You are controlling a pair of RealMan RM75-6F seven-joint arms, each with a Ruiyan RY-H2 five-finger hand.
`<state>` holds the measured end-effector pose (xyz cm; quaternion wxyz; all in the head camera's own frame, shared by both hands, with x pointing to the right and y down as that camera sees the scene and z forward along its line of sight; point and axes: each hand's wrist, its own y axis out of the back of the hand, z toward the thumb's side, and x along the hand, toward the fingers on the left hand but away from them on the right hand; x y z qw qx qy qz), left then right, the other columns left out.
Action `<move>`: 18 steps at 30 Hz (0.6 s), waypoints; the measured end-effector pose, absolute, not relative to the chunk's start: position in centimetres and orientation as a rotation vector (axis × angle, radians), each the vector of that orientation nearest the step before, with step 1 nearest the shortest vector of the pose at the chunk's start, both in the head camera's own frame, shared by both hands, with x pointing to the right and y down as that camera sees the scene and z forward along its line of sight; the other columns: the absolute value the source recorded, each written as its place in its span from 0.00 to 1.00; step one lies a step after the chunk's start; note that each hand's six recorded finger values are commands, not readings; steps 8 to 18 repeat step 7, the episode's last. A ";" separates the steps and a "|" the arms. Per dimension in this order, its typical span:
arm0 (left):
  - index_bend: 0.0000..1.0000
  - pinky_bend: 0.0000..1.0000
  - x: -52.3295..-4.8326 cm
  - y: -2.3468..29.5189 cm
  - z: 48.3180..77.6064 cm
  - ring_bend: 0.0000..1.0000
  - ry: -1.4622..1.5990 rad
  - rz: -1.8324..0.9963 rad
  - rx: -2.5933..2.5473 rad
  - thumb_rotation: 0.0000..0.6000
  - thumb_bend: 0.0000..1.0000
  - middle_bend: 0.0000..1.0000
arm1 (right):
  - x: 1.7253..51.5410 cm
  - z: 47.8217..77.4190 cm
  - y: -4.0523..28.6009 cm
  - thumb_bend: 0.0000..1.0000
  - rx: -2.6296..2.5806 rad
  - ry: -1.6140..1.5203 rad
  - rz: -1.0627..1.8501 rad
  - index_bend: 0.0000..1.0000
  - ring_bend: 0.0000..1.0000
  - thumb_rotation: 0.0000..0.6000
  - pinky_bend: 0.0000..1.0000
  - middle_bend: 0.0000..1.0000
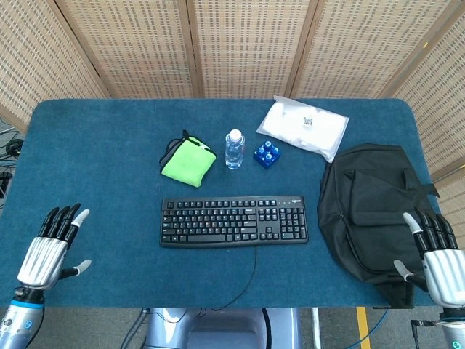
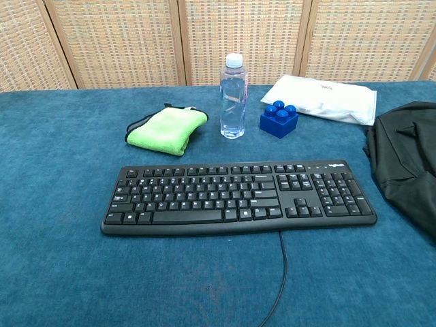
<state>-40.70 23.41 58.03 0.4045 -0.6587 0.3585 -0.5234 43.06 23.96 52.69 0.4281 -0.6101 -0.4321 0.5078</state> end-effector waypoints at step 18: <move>0.00 0.00 -41.1 23.3 57.4 0.00 0.934 -1.313 -1.653 1.00 0.00 0.00 | 43.1 52.6 24.0 0.23 -1.519 -1.083 1.273 0.00 0.00 1.00 0.03 0.00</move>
